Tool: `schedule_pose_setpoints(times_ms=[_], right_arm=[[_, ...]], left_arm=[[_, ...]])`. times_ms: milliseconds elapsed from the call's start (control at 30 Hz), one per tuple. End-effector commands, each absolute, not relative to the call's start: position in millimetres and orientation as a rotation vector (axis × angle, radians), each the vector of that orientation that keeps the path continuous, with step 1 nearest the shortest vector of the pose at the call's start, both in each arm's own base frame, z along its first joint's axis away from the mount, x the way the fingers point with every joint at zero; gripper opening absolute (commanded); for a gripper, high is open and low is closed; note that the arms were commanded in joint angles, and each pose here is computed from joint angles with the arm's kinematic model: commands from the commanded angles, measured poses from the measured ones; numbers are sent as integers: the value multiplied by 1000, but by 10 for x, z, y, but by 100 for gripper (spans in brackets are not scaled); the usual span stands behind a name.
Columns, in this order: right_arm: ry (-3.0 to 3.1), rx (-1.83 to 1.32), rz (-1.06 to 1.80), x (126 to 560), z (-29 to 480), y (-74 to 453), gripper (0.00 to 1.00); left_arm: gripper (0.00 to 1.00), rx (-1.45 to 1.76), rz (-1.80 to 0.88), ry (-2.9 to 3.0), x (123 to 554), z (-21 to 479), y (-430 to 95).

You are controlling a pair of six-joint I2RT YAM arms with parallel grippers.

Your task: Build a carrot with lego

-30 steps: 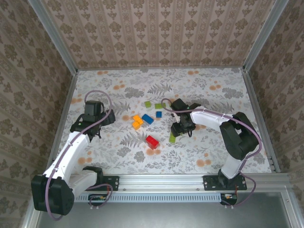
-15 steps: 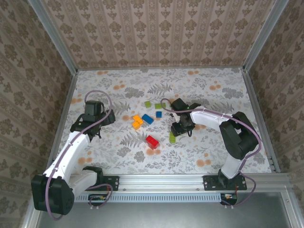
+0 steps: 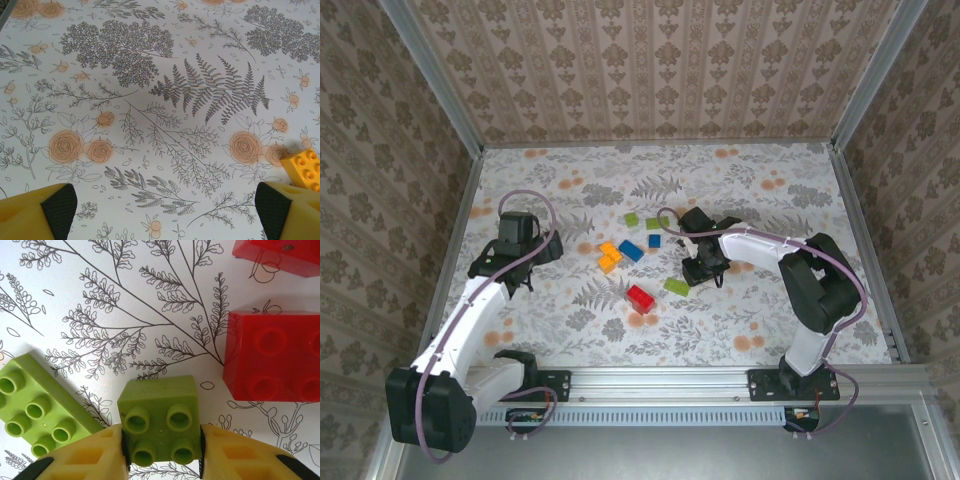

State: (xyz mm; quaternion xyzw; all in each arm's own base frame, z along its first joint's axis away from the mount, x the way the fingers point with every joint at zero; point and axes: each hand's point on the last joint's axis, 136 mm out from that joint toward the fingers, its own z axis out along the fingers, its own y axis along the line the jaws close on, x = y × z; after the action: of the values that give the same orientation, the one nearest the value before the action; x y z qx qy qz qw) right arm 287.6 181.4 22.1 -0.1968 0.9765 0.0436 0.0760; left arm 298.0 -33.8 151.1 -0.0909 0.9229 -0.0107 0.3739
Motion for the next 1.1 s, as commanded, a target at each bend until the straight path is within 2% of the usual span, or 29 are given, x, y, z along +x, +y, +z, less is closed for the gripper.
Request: schedule_pose_setpoints(times_ms=[0, 600, 900, 1067], right_arm=[[2941, -602, 149, 2863, 199, 1830, 40], [2916, -593, 196, 2907, 241, 1905, 50], [2905, -595, 199, 2940, 249, 1937, 49], [2908, -596, 199, 2941, 231, 1944, 42]], left_arm=[[95, -205, -15, 2336, 3024, 1663, -350], [95, -204, -14, 2337, 3028, 1661, -353], [95, -201, -14, 2338, 3026, 1658, -355], [95, -201, -12, 2342, 3024, 1647, -354]])
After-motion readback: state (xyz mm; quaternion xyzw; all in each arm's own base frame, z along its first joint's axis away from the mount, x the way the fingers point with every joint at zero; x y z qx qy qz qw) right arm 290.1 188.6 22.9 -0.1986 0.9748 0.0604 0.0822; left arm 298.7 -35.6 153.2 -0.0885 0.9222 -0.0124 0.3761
